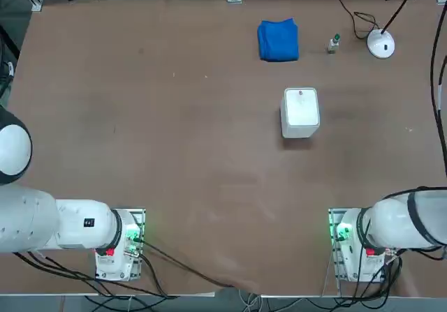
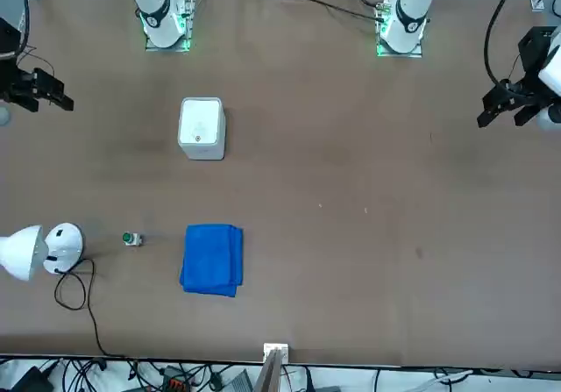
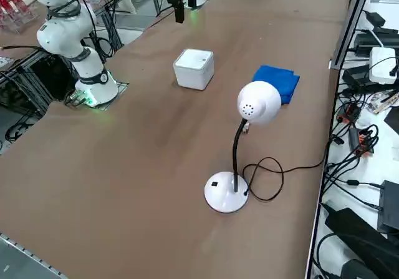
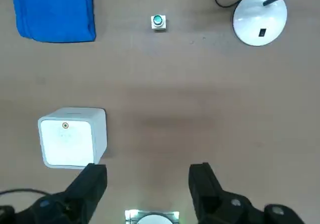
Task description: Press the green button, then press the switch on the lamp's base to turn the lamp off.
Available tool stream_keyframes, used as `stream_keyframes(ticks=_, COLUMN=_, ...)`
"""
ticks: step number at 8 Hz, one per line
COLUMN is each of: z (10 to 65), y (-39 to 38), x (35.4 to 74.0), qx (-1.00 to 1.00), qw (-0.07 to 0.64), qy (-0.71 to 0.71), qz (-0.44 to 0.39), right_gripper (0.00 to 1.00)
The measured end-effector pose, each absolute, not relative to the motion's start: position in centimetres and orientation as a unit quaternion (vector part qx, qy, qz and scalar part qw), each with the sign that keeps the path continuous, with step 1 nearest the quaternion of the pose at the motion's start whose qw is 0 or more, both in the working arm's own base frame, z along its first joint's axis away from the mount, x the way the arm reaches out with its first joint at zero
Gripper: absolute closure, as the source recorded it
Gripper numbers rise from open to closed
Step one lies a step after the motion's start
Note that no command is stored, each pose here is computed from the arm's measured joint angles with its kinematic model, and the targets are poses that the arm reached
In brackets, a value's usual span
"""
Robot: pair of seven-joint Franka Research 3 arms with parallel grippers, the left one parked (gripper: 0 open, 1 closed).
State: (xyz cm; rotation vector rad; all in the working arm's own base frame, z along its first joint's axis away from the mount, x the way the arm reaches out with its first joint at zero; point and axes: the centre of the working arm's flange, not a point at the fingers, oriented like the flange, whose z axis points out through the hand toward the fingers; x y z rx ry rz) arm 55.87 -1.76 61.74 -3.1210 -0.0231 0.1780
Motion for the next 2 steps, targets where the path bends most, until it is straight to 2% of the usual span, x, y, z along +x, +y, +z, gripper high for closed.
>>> stream_keyframes(ticks=2, z=61.74, y=-1.3, x=55.79, qx=-0.998, qw=0.007, qy=-0.012, qz=0.055, right_gripper=0.0)
